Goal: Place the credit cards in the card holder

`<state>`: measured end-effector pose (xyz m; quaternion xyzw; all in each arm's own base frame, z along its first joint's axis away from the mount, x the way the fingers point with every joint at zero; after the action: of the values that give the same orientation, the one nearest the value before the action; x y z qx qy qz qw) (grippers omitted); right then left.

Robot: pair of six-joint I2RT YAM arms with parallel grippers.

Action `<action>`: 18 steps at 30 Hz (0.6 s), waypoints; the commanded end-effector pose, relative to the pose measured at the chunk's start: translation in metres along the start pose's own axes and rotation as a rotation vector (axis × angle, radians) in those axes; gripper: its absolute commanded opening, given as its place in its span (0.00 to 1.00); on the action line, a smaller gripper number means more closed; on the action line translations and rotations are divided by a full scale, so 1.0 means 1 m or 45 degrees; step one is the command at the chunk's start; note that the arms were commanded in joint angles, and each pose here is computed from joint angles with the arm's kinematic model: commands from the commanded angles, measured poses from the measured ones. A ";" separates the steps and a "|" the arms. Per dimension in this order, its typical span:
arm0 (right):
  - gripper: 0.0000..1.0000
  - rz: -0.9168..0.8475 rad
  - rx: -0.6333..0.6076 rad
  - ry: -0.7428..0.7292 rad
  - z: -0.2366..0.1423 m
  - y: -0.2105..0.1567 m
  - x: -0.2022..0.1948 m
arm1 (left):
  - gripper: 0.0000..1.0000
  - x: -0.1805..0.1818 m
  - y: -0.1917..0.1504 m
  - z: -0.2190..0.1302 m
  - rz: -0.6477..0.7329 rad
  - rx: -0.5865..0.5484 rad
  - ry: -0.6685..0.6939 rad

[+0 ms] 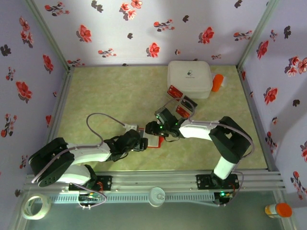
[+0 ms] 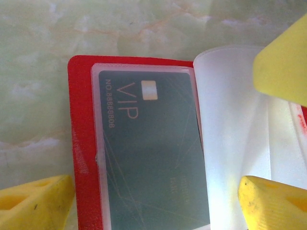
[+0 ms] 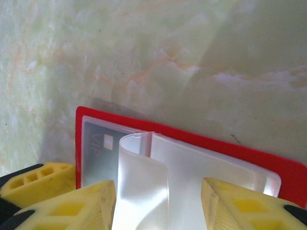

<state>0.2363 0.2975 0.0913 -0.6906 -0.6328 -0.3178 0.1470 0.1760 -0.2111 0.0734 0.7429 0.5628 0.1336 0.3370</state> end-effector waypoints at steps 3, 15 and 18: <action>0.51 0.022 0.041 0.034 0.009 -0.001 -0.001 | 0.89 0.001 -0.007 0.000 0.025 0.016 -0.001; 0.52 -0.008 0.060 0.176 -0.002 -0.007 0.033 | 1.00 0.002 0.015 -0.024 -0.006 -0.089 -0.004; 0.57 -0.007 0.057 0.195 -0.002 -0.011 0.041 | 1.00 0.006 0.023 -0.037 -0.022 -0.141 0.002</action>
<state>0.2251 0.3164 0.0923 -0.6729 -0.6358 -0.3247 0.1934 0.1739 -0.2054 0.1042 0.7259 0.5593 0.1378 0.3758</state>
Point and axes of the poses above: each hand's point on the last joint's axis, 136 mm out from that joint toward the fingers, its own z axis out along the fingers, its own x axis along the line the jaws close on, y = z × x, the point moved 6 cm from there along -z, back along the fingers, and after that the axes turned 6 degrees about z, right-handed, at the moved point
